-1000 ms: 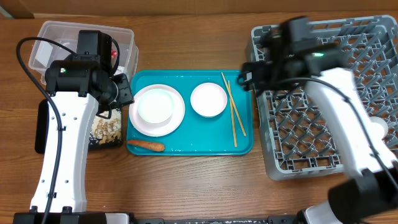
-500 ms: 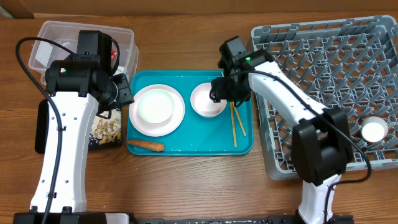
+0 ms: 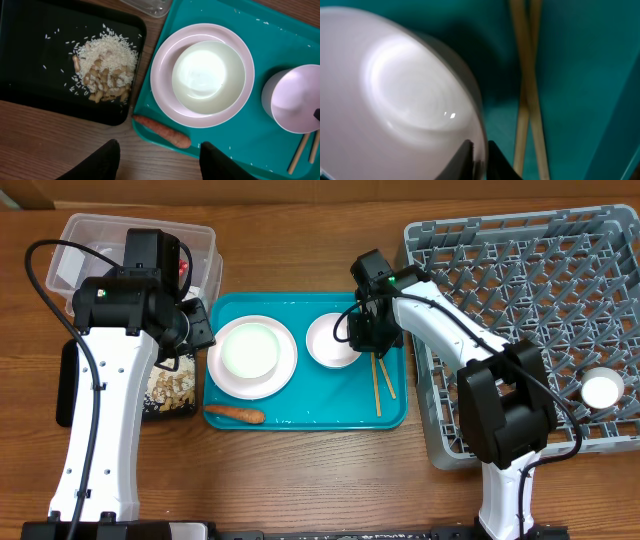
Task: Sort waste into correct bins and load items into the dishwasher
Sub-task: 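Lift the white bowl with the right gripper and carry it to the rack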
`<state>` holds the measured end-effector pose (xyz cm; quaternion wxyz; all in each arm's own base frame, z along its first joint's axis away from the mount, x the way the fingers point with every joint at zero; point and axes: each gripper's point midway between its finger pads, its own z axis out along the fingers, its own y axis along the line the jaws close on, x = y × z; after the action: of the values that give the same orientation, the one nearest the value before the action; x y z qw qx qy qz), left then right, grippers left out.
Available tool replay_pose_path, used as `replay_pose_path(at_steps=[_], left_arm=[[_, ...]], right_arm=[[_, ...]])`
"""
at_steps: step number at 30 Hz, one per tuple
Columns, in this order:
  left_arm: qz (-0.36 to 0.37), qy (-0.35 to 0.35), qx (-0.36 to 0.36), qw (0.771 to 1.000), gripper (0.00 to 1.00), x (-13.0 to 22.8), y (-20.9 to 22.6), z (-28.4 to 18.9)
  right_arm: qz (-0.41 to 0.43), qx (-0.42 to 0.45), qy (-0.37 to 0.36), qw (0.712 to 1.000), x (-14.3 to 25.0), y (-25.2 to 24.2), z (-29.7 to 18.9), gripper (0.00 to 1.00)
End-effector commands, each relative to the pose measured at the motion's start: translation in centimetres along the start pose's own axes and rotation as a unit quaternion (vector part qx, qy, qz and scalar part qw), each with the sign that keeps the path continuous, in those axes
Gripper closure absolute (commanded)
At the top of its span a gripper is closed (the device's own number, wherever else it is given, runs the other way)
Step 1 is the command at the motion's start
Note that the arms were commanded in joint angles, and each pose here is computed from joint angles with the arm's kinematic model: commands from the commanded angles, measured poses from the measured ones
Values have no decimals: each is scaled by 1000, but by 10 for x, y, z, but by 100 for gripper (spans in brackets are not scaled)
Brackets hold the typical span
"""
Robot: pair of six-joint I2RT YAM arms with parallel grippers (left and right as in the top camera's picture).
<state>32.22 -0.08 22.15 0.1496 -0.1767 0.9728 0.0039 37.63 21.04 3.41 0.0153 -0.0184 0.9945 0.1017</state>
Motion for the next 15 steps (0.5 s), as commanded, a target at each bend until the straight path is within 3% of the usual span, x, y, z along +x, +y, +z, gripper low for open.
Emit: replay_pose_path(at_steps=[1, 5, 9, 13, 15], left_arm=[[-11, -11, -3, 1000, 46, -4, 2, -5], [-11, -11, -3, 1000, 46, -4, 2, -5], [-11, -11, -3, 1000, 46, -4, 2, -5], [-11, -11, -3, 1000, 46, -4, 2, -5], [-11, -12, -3, 1000, 45, -5, 2, -5]], right_arm=[[13, 17, -2, 1000, 1, -6, 3, 96], [12, 17, -2, 1000, 1, -5, -10, 96], [11, 35, -58, 998, -17, -6, -63, 96], [0, 89, -188, 978, -41, -16, -162, 96], [22, 167, -285, 944, -50, -43, -227, 96]])
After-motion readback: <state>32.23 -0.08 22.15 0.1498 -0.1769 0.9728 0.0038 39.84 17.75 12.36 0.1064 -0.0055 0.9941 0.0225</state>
